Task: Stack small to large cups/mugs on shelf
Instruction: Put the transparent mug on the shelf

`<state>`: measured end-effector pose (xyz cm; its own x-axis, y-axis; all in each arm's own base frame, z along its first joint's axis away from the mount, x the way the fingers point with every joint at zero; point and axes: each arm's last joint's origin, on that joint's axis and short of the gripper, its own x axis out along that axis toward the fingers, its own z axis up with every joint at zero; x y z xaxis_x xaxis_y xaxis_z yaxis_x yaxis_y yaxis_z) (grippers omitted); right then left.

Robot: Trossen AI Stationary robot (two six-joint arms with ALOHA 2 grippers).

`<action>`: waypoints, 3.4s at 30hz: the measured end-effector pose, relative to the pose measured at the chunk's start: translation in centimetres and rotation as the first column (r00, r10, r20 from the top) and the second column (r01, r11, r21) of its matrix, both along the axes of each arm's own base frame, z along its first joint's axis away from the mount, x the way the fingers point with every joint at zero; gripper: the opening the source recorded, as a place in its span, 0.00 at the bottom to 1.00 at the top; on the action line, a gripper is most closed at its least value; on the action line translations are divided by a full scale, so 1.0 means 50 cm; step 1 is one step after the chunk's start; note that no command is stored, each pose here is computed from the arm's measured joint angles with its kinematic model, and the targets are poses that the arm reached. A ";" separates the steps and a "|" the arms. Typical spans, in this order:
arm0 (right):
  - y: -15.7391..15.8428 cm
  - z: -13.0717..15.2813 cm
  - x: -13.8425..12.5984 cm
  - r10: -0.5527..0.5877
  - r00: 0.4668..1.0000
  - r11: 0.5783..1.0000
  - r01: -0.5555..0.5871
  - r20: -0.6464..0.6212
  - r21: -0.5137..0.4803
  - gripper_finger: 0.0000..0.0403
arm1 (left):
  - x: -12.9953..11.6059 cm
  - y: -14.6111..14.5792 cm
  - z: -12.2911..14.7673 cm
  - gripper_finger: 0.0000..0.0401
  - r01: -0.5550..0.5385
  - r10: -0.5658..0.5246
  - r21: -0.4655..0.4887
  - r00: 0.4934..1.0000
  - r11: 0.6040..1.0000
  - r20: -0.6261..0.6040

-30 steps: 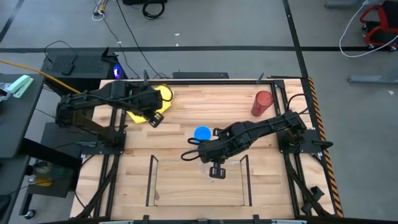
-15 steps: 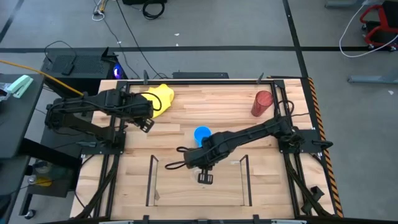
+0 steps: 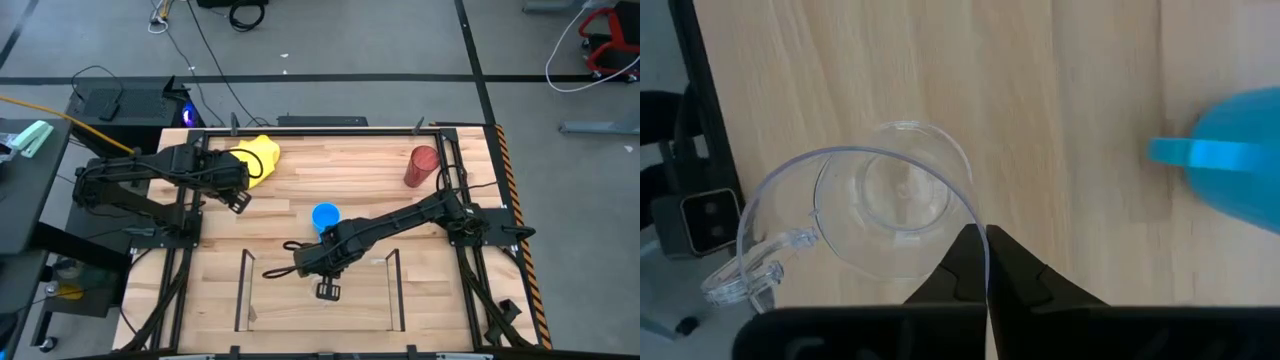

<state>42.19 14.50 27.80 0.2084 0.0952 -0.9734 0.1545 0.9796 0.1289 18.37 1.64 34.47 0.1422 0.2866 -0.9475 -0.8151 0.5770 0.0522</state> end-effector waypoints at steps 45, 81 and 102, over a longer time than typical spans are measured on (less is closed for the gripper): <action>-0.026 0.177 -0.168 -0.189 0.971 0.961 0.213 0.147 -0.175 0.21 | 0.097 -0.090 0.031 0.21 0.251 -0.163 -0.120 0.859 0.961 0.485; 0.020 0.075 -0.479 -0.606 0.791 0.784 0.611 0.078 -0.111 0.25 | 0.376 -0.270 -0.102 0.30 0.479 -0.453 -0.232 0.877 0.847 0.159; 0.075 0.070 -0.563 -0.708 0.698 0.689 0.716 0.111 -0.110 0.25 | 0.412 -0.274 -0.141 0.38 0.469 -0.430 -0.251 0.882 0.847 0.194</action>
